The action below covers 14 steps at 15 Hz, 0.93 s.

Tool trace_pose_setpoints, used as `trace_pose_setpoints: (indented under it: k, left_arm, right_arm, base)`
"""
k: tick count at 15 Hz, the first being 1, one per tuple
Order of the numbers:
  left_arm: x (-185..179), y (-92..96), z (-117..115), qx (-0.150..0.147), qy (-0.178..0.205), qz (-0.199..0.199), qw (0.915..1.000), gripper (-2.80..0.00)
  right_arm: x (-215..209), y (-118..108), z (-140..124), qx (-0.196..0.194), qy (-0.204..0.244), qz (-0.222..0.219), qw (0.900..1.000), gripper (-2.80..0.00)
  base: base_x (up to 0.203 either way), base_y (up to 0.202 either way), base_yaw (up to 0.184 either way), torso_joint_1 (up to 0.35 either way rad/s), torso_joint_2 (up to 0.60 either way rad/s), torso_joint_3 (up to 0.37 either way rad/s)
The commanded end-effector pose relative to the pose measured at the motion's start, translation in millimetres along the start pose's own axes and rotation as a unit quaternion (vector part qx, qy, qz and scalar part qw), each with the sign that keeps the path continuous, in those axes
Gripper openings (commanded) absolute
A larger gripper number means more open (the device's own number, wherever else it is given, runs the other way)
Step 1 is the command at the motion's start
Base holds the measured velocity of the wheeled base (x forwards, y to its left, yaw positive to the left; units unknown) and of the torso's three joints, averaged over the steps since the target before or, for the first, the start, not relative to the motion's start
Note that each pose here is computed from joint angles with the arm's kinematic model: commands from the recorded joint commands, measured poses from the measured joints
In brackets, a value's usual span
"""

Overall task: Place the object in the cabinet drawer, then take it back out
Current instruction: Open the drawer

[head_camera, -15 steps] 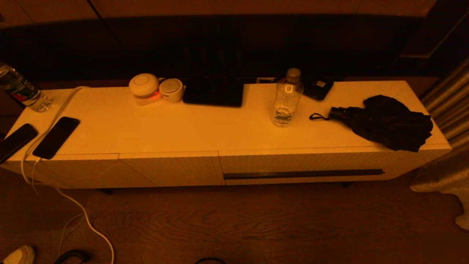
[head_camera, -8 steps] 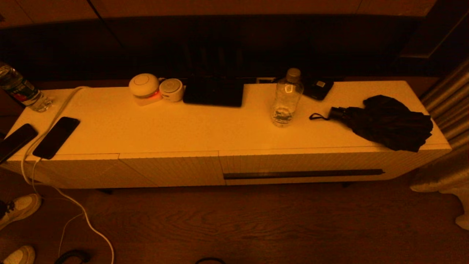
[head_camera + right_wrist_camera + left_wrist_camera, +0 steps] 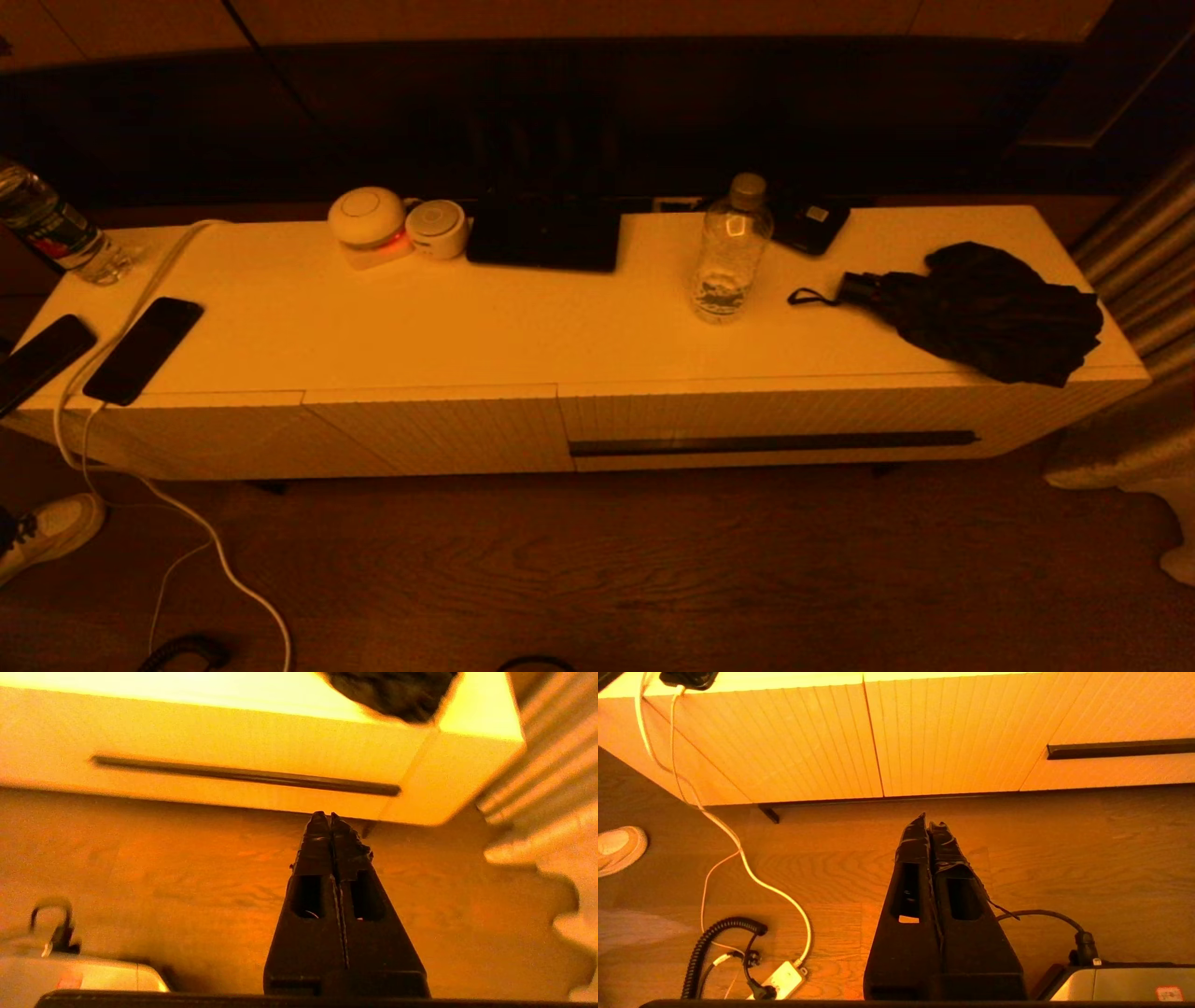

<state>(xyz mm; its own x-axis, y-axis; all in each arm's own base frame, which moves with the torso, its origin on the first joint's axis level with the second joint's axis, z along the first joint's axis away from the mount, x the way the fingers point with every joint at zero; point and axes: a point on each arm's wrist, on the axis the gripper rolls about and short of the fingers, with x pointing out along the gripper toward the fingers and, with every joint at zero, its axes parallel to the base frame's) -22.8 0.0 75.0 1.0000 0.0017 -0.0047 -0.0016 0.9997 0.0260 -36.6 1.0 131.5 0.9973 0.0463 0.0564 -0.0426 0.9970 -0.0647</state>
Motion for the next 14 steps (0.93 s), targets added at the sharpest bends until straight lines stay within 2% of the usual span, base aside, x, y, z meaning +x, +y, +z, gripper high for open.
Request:
trace_pose_setpoints:
  k: [1, 5, 7, 8, 10, 11, 14]
  left_arm:
    - [0, 0.0, 0, 0.000, 0.000, 0.000, 1.0000, -2.80]
    - [0, 0.0, 0, 0.000, 0.000, 0.000, 1.0000, -2.80]
    - [0, 0.0, 0, 0.000, 0.000, 0.000, 1.0000, -2.80]
    - [0, 0.0, 0, 0.000, 0.000, 0.000, 1.0000, -2.80]
    - [0, 0.0, 0, 0.000, 0.000, 0.000, 1.0000, -2.80]
    - [0, 0.0, 0, 0.000, 0.000, 0.000, 1.0000, -2.80]
    - [0, 0.0, 0, 0.000, 0.000, 0.000, 1.0000, -2.80]
  right_arm:
    - [9, -1, 24, -0.024, 0.019, 0.022, 0.999, -2.80]
    - [43, -4, 66, -0.114, 0.066, 0.064, 0.989, -2.80]
    - [73, -6, 81, -0.173, 0.104, 0.086, 0.976, -2.80]
    - [88, -7, 86, -0.215, 0.119, 0.099, 0.964, -2.80]
    - [116, -8, 93, -0.307, 0.140, 0.126, 0.933, -2.80]
    - [129, -9, 95, -0.358, 0.146, 0.142, 0.911, -2.80]
    - [153, -8, 92, -0.491, 0.148, 0.186, 0.838, -2.80]
  base:
    - [0.000, 0.000, 0.000, 0.000, 0.00, 0.000]
    - [0.000, 0.000, 0.000, 0.000, 0.00, 0.000]
    - [0.000, 0.000, 0.000, 0.000, 0.00, 0.000]
    - [0.000, 0.000, 0.000, 0.000, 0.00, 0.000]
    - [0.000, 0.000, 0.000, 0.000, 0.00, 0.000]
    - [0.000, 0.000, 0.000, 0.000, 0.00, 0.000]
    - [0.000, 0.000, 0.000, 0.000, 0.00, 0.000]
